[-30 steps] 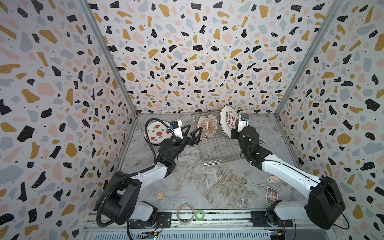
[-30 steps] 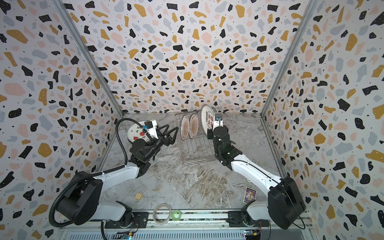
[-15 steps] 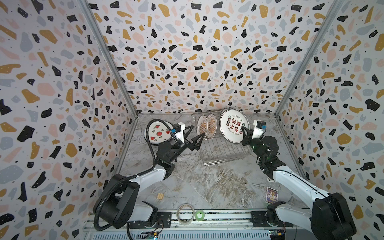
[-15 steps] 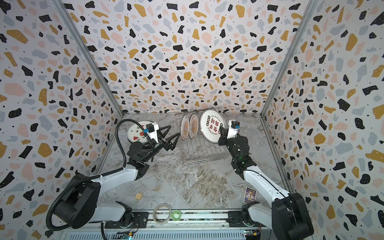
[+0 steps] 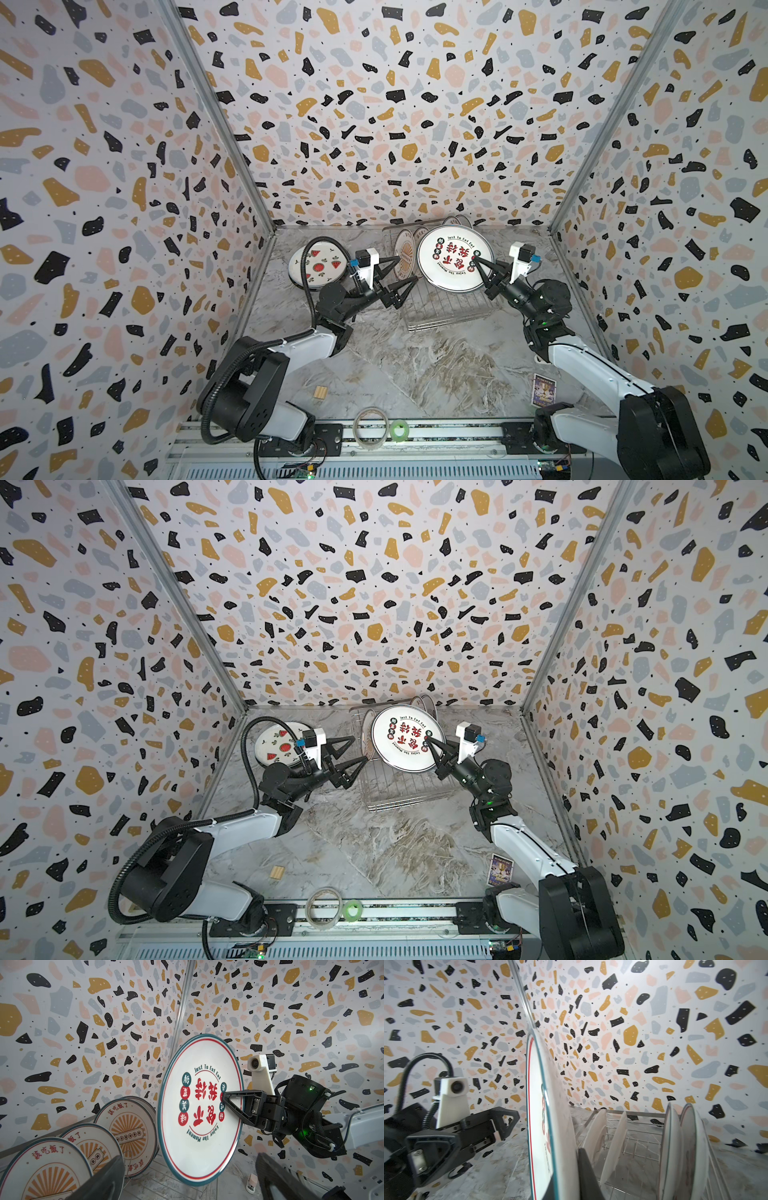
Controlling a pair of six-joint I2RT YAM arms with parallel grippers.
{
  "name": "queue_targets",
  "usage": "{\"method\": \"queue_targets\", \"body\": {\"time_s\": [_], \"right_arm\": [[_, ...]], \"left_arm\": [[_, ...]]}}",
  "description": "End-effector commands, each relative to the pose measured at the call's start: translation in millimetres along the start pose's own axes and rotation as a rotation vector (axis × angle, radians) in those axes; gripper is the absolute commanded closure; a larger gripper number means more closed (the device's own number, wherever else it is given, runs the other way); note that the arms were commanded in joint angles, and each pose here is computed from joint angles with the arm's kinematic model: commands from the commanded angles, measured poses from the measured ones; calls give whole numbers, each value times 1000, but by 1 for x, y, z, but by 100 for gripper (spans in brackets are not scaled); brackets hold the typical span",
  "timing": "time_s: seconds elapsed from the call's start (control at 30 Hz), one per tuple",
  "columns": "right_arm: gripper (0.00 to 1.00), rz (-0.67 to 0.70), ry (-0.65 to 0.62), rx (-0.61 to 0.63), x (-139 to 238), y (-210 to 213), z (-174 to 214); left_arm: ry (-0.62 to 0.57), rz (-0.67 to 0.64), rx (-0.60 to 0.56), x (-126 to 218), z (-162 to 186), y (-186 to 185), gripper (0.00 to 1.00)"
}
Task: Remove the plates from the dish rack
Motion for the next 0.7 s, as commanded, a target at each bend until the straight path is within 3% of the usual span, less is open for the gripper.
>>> {"method": "queue_targets", "body": {"time_s": [0.0,0.07,0.27,0.37,0.6,0.67], "right_arm": [[100,-173,-79,58,5,33,-25],[100,-177,-77,56,5,33,-24],[100,-188,-61,57,3,32,-18],[100,-192,-59,55,2,32,-18],[100,-199,-56,61,0,32,-19],[100,-205,-50,60,-1,32,-18]], "left_arm": [[-84,64,-52,-7,-24,-16,2],[-85,100,-55,-11,-24,-25,6],[-91,131,-31,-17,-23,-28,41],[-94,177,-6,-23,-25,-31,54],[-80,177,23,-26,-20,-29,83],[-73,183,26,-27,-20,-29,85]]}}
Point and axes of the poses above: each gripper's point midway between its finger pads, its own x axis back along the fingers, its own y axis along the line the jaws close on, z = x × y, the point moved 2 cm from there along x, back along the fingers, and after that the axes turned 1 degree about -x, right-handed, at the moved point
